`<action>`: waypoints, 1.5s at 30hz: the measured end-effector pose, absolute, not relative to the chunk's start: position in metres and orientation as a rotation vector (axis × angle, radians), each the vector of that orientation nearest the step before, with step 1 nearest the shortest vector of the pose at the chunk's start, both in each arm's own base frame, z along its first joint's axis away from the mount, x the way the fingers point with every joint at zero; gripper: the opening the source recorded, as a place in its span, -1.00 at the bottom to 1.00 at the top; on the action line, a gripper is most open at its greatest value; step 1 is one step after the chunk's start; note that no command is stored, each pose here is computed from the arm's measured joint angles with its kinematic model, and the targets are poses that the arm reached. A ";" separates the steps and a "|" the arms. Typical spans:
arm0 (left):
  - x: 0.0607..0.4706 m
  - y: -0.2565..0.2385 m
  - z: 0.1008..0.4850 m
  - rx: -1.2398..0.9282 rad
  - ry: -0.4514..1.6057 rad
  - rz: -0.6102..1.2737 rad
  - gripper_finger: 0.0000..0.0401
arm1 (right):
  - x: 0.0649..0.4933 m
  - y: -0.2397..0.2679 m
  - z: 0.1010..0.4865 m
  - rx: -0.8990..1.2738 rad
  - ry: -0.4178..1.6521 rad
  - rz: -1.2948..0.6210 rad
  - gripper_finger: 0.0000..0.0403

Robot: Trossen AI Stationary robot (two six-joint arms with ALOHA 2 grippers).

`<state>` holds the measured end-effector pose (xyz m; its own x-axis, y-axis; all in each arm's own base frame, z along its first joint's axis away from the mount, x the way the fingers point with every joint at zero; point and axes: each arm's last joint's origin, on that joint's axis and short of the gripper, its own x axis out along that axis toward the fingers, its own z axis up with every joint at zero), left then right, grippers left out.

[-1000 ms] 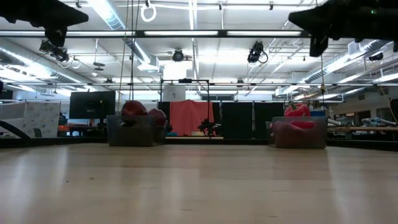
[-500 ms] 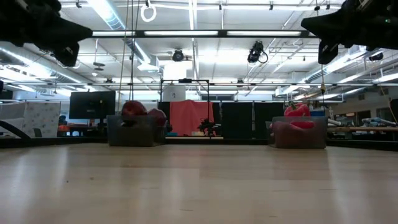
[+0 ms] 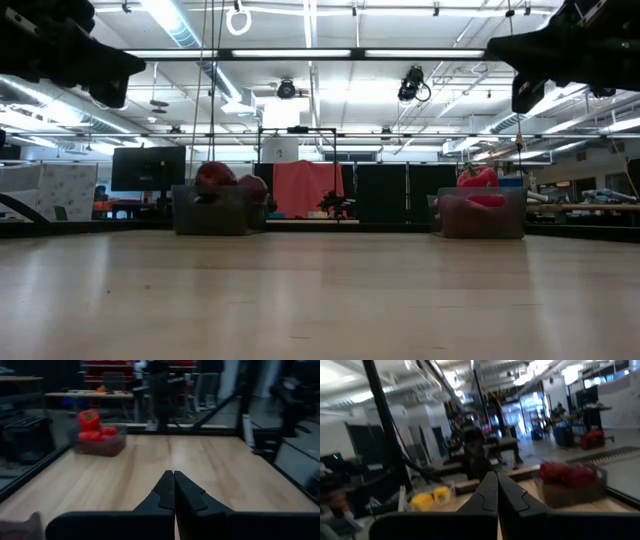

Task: Sort produce into baskets
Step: Return to Home Position

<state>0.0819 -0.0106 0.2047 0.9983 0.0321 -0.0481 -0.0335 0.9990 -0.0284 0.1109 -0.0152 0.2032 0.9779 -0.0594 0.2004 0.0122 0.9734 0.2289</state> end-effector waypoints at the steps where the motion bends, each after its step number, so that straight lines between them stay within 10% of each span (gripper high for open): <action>1: 0.082 -0.011 0.205 -0.021 0.049 0.010 -1.00 | 0.111 -0.015 0.202 0.234 -0.228 -0.028 -0.99; 45: 0.098 -0.004 0.168 -0.055 -0.018 -0.106 -0.99 | 0.106 0.002 0.179 0.279 -0.103 0.139 -1.00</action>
